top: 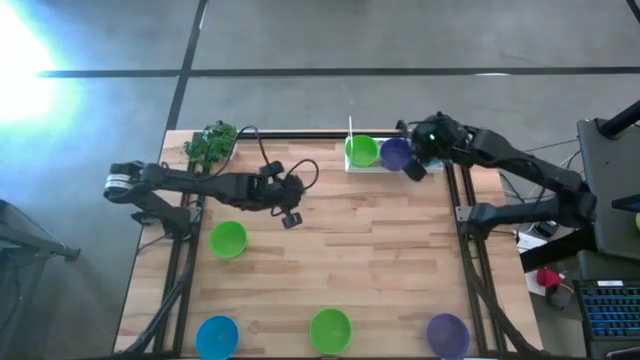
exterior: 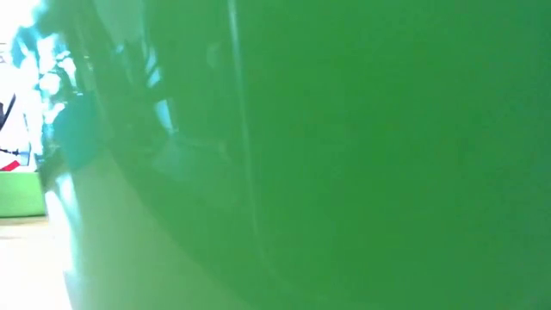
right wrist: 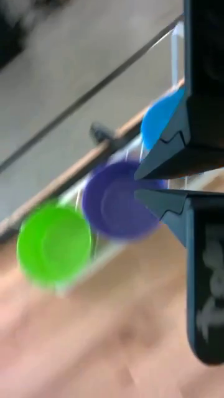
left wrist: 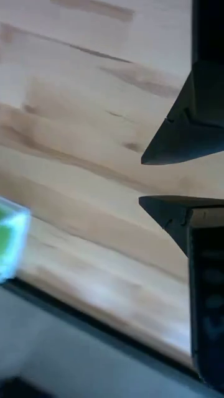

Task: Pick & Place Mini bowls
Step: Stack the top green bowl on top of the green bowl on the shelf

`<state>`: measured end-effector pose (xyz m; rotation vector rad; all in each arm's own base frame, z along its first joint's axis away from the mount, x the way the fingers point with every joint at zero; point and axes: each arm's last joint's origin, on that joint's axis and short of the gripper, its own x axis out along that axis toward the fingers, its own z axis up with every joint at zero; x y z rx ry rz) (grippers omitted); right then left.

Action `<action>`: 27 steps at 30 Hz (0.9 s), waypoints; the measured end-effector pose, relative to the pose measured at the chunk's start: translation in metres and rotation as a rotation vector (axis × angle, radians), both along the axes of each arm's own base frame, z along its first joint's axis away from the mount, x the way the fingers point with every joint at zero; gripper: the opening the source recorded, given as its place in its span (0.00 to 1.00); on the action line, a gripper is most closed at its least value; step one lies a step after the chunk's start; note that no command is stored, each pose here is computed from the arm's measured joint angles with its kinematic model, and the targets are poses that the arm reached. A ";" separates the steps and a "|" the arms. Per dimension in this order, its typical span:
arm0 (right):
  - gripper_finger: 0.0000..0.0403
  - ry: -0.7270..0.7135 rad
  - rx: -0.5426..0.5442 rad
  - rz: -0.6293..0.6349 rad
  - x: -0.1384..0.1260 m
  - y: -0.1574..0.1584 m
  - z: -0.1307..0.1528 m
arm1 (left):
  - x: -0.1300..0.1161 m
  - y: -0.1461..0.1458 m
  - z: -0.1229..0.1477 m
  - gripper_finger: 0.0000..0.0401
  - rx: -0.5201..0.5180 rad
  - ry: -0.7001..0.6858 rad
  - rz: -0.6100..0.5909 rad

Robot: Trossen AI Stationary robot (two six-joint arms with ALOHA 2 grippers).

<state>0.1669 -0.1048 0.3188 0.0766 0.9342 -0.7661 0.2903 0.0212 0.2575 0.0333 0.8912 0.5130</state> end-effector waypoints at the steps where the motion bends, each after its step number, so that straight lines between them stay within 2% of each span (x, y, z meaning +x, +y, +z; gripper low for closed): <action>1: 0.06 -0.013 0.011 0.040 -0.001 0.005 0.000 | -0.003 -0.001 -0.001 0.21 -0.022 0.010 0.029; 7: 0.02 -0.115 0.008 0.190 -0.005 0.024 -0.002 | -0.023 -0.003 -0.011 0.21 -0.197 0.122 0.247; 12: 0.02 -0.130 -0.001 0.248 -0.010 0.031 -0.006 | -0.036 -0.006 -0.016 0.21 -0.338 0.199 0.409; 19: 0.02 -0.138 -0.018 0.262 -0.017 0.034 -0.007 | -0.051 -0.012 -0.019 0.21 -0.529 0.314 0.584; 23: 0.02 -0.140 -0.026 0.267 -0.017 0.034 -0.006 | -0.057 -0.015 -0.019 0.21 -0.566 0.342 0.702; 27: 0.02 -0.146 -0.032 0.271 -0.017 0.034 -0.005 | -0.060 -0.018 -0.022 0.21 -0.571 0.346 0.770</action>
